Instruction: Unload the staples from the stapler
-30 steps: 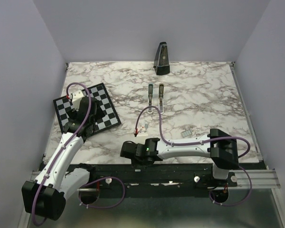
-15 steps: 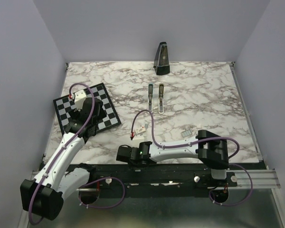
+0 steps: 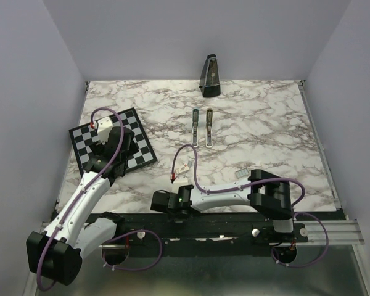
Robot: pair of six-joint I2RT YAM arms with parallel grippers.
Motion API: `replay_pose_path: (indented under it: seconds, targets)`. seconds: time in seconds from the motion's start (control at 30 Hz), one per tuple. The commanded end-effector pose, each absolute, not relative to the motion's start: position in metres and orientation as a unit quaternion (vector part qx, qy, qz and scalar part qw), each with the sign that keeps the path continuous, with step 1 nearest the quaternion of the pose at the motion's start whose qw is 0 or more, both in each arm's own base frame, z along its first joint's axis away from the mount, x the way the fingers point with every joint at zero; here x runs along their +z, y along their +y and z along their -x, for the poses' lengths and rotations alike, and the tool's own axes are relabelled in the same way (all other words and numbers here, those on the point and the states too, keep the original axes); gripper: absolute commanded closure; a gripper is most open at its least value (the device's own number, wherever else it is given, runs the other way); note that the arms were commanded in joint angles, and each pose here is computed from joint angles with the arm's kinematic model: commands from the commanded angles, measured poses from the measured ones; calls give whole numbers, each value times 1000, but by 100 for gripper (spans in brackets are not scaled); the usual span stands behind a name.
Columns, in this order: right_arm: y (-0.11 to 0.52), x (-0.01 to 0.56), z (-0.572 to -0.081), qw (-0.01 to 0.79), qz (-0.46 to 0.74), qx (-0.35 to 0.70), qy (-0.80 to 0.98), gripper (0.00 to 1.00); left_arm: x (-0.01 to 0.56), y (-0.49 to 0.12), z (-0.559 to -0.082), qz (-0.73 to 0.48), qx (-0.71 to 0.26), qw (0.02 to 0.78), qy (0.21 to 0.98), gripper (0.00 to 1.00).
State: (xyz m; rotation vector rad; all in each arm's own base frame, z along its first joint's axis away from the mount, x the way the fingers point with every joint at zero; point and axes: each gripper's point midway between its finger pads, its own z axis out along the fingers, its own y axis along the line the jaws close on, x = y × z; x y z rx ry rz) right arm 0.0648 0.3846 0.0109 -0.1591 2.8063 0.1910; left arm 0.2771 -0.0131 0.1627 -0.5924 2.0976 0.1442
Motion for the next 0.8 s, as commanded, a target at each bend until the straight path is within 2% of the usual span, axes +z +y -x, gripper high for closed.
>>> replay_pose_path:
  seconds: [0.0,0.57,0.77]
  targets:
    - [380,6,-60,166,42,53,984,46,168,-8,-274,247,70,469,845,1]
    - [369,-6,-57,168,25,3,985,49,171,-11,-274,243,65,473,844,1]
    - [374,-2,-57,173,31,5,984,61,171,-11,-273,242,66,474,844,1]
